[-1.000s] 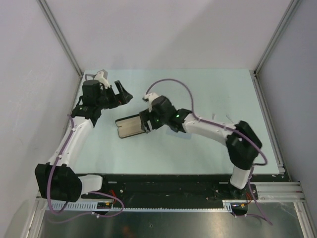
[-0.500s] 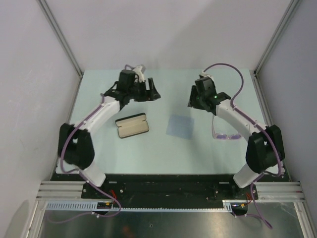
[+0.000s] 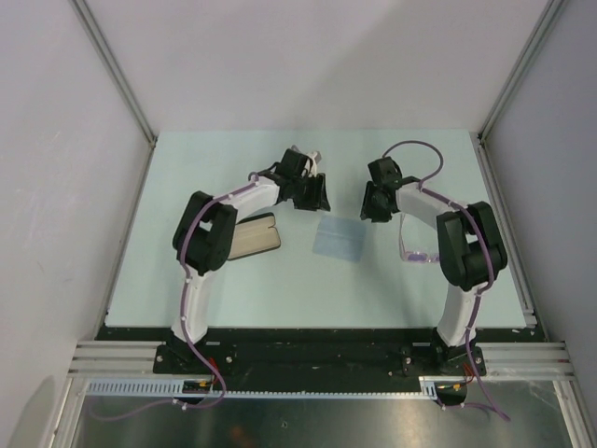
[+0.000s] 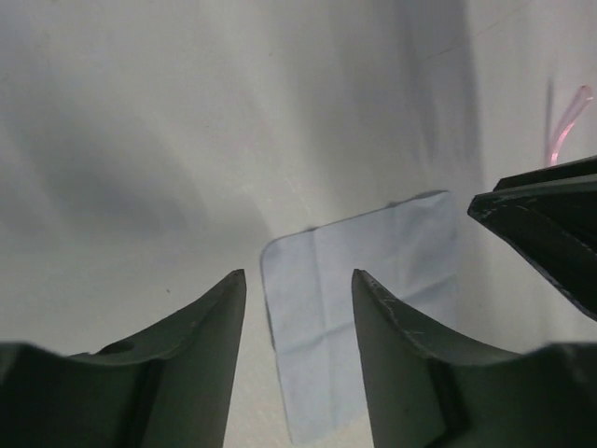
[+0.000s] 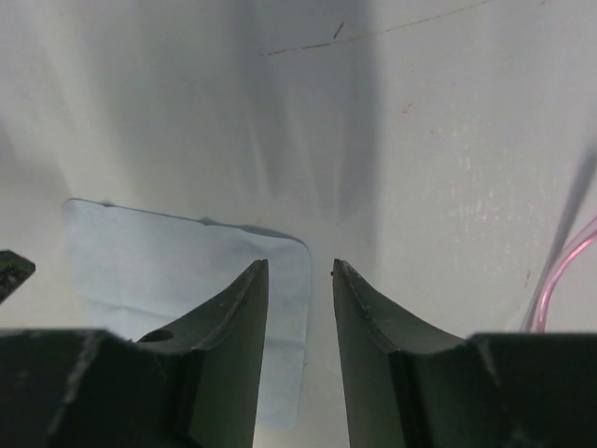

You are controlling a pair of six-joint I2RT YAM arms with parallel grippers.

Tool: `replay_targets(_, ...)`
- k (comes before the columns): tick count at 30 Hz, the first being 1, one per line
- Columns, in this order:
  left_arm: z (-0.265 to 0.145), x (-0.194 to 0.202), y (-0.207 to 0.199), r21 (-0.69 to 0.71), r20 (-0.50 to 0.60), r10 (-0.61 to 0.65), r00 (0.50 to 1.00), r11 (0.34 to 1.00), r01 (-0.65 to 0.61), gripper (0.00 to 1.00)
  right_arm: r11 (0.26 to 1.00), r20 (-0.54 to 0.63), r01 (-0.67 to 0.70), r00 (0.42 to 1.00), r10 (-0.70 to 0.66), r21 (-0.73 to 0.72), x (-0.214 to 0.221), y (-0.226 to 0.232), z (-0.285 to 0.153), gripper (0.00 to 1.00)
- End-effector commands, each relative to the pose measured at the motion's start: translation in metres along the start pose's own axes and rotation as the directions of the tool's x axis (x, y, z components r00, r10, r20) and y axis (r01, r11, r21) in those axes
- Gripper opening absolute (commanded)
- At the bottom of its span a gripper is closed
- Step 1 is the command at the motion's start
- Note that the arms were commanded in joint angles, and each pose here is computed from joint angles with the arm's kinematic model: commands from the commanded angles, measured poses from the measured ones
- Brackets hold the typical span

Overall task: Organize the sunglasses
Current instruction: Pick up the corner of the glasses cleaning cloth from the center of the board.

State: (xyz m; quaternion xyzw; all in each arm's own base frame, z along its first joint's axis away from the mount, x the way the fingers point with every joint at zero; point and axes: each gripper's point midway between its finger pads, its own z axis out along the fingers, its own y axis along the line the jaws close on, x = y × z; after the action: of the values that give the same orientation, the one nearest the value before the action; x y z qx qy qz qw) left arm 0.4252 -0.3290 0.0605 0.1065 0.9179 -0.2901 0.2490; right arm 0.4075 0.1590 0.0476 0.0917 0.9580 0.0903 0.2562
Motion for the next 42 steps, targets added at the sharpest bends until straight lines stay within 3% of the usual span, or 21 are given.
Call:
replay_targets(1, 0.006, -0.018, -0.01, 0.038, 0.037, 0.033, 0.999, 0.999, -0.035, 0.53, 1.0, 0.001, 0.018, 1.0, -0.018, -0.013, -0.001, 0.003, 0.009, 0.38)
replay_targets(11, 0.028, 0.006, 0.011, -0.004, -0.021, 0.031, 0.999, 1.0, -0.031, 0.48, 0.999, -0.019, 0.039, 0.999, -0.038, 0.006, 0.008, 0.0, 0.022, 0.4)
replay_targets(15, 0.034, 0.014, 0.016, -0.01, -0.042, 0.027, 0.999, 1.0, -0.028, 0.39, 0.999, -0.02, 0.035, 0.999, -0.035, 0.008, 0.007, -0.001, 0.026, 0.41)
replay_targets(20, 0.034, 0.022, 0.016, -0.016, -0.056, 0.039, 0.998, 0.999, -0.04, 0.38, 0.998, -0.034, 0.045, 0.998, -0.044, 0.033, 0.013, -0.005, 0.028, 0.41)
replay_targets(29, 0.032, 0.031, 0.026, -0.106, -0.065, 0.064, 0.996, 0.992, -0.071, 0.37, 0.997, -0.049, 0.071, 0.996, -0.07, 0.032, 0.021, 0.0, 0.032, 0.34)
replay_targets(39, 0.031, 0.04, 0.029, -0.137, -0.097, 0.086, 0.992, 0.986, -0.099, 0.3, 0.997, -0.073, 0.075, 0.995, -0.073, 0.025, 0.027, 0.002, 0.036, 0.28)
replay_targets(42, 0.031, 0.046, 0.028, -0.125, -0.114, 0.082, 0.99, 0.987, -0.096, 0.32, 0.997, -0.071, 0.077, 0.995, -0.075, 0.021, 0.027, 0.004, 0.035, 0.27)
